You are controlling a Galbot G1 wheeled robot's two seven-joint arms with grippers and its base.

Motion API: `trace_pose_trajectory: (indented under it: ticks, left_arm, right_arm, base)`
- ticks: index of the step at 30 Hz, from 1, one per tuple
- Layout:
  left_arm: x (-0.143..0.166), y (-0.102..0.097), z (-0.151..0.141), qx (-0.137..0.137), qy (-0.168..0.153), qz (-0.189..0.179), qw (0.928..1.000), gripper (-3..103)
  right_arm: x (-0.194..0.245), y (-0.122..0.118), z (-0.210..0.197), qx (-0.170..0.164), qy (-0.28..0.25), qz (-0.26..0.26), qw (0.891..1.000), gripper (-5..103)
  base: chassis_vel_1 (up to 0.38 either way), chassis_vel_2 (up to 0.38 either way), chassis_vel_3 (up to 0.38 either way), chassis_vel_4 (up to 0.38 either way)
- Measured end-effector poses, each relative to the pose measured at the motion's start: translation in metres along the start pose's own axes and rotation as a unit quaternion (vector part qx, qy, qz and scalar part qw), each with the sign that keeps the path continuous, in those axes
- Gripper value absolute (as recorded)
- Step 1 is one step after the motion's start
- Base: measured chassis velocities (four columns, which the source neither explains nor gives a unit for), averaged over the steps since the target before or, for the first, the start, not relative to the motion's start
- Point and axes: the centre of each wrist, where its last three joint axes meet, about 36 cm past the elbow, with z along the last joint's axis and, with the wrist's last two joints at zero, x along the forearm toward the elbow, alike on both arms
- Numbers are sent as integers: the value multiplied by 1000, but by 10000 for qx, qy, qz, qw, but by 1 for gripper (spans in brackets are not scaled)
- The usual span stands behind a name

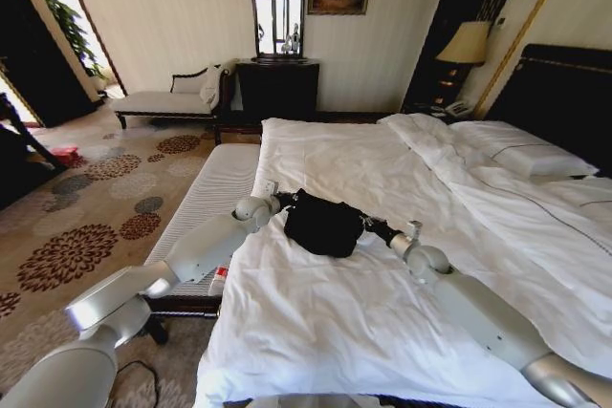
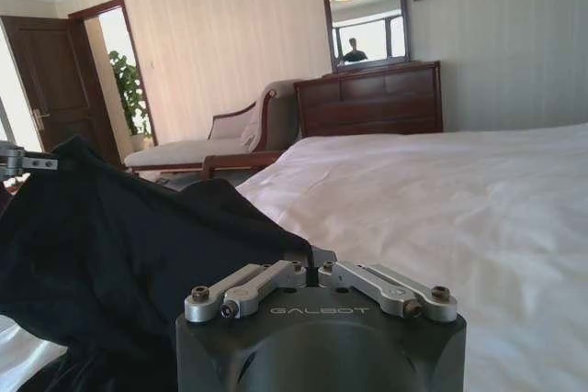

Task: Fold the clothes on the bed.

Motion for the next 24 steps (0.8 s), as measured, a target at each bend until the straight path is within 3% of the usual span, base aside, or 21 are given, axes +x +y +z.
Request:
trace_pose_trajectory:
  ticks: [6, 7, 9, 12, 13, 18, 24]
  left_arm:
    - [19, -11, -34, -258, -328, 146, 9990, 1]
    - [31, -20, -52, -450, -483, 256, 9975, 1]
    - [37, -23, -63, -545, -572, 304, 9964, 1]
    - [60, -39, -108, -829, -947, 485, 9909, 1]
    - [60, -39, -108, -829, -947, 485, 9909, 1]
    - [90, -71, -182, -1093, -1470, 730, 9804, 1]
    - [125, -69, -225, -1258, -1752, 655, 9743, 1]
  right_arm:
    - [36, -24, -40, 483, -419, 272, 9976, 1]
    - [51, -30, -63, 716, -628, 320, 9949, 1]
    - [56, -30, -75, 835, -718, 320, 9934, 1]
    - [62, -21, -115, 1215, -1006, 257, 9871, 1]
    - [62, -21, -115, 1215, -1006, 257, 9871, 1]
    - [63, 9, -196, 1622, -1524, 249, 9746, 1]
    - [76, 1, -256, 1818, -1899, 481, 9636, 1]
  base:
    - [0, 0, 0, 0]
    - [0, 0, 0, 0]
    - [0, 0, 0, 0]
    - [0, 0, 0, 0]
    - [0, 0, 0, 0]
    - [0, 0, 0, 0]
    - [0, 0, 0, 0]
